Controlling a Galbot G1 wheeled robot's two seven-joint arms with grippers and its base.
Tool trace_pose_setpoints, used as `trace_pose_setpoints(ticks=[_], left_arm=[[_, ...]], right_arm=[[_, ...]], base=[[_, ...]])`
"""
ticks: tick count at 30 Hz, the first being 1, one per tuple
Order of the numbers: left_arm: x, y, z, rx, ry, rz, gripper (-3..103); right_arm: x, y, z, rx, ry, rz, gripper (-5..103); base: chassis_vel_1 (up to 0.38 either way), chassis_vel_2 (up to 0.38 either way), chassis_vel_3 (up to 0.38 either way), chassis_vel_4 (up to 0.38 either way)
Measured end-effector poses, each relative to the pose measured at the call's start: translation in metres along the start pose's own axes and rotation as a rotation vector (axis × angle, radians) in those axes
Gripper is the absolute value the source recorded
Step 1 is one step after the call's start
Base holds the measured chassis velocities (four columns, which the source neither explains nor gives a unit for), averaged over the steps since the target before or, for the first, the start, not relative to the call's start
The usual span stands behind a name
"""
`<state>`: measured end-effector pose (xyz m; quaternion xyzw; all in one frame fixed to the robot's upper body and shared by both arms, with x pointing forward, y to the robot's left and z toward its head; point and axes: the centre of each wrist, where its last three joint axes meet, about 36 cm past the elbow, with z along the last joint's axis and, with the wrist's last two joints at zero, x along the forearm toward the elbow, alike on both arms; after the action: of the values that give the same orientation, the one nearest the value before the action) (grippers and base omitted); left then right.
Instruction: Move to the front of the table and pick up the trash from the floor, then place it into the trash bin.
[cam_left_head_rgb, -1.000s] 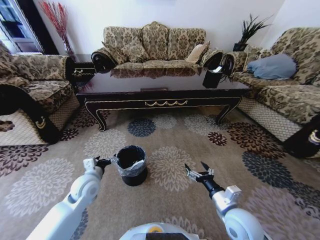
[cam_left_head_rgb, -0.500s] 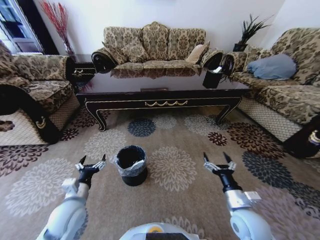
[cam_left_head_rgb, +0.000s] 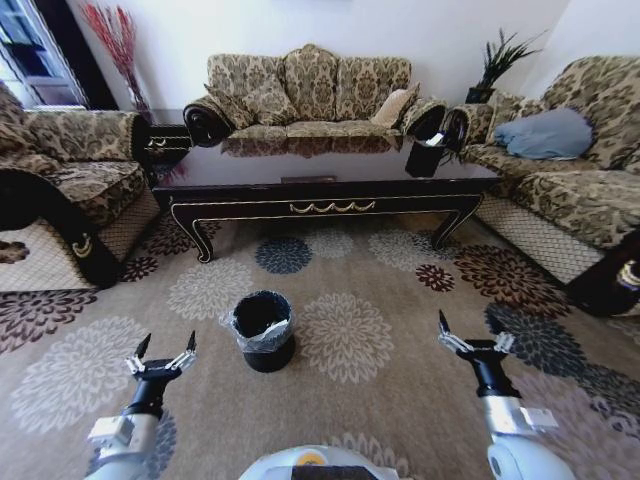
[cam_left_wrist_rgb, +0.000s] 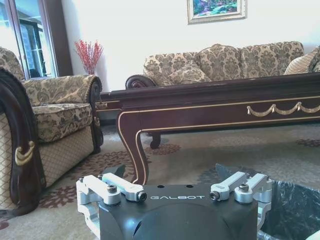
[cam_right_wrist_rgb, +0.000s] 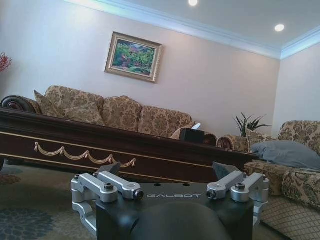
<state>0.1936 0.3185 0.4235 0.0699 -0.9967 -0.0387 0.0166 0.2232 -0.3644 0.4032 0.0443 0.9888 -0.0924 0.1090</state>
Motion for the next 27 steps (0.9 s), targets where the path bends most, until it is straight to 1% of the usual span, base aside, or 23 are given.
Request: trace_pose_setpoints(ticks=[7,10,13,14,19,23,27], left_arm=[[0.001,0.001,0.005,0.002,0.005,-0.027,100],[0.0,0.0,0.005,0.003,0.003,-0.012,100],[-0.002,-0.003,0.002,0.0,-0.007,0.021,100],[-0.004,-0.003,0.001,-0.004,-0.014,0.036,100],[-0.007,-0.006,0.0,-0.019,-0.019,0.071,100],[-0.007,-0.01,0.001,-0.025,-0.015,0.093,100],[-0.006,-0.012,0.001,-0.032,-0.012,0.1,100]], right_arm=[[0.006,0.0,0.004,-0.021,0.001,-0.019,100],[0.008,0.001,0.005,-0.018,0.003,-0.042,100],[0.009,0.003,0.005,0.002,0.01,-0.074,100],[0.009,0.004,0.006,0.018,0.013,-0.094,100],[0.006,0.005,0.008,0.041,0.02,-0.131,100],[0.003,0.006,0.012,0.04,0.033,-0.143,100],[0.003,0.007,0.013,0.037,0.041,-0.147,100]], base=[[0.0,0.0,0.0,0.0],[0.0,0.0,0.0,0.0],[0.0,0.0,0.0,0.0],[0.0,0.0,0.0,0.0],[0.0,0.0,0.0,0.0],[0.0,0.0,0.0,0.0],[0.0,0.0,0.0,0.0]])
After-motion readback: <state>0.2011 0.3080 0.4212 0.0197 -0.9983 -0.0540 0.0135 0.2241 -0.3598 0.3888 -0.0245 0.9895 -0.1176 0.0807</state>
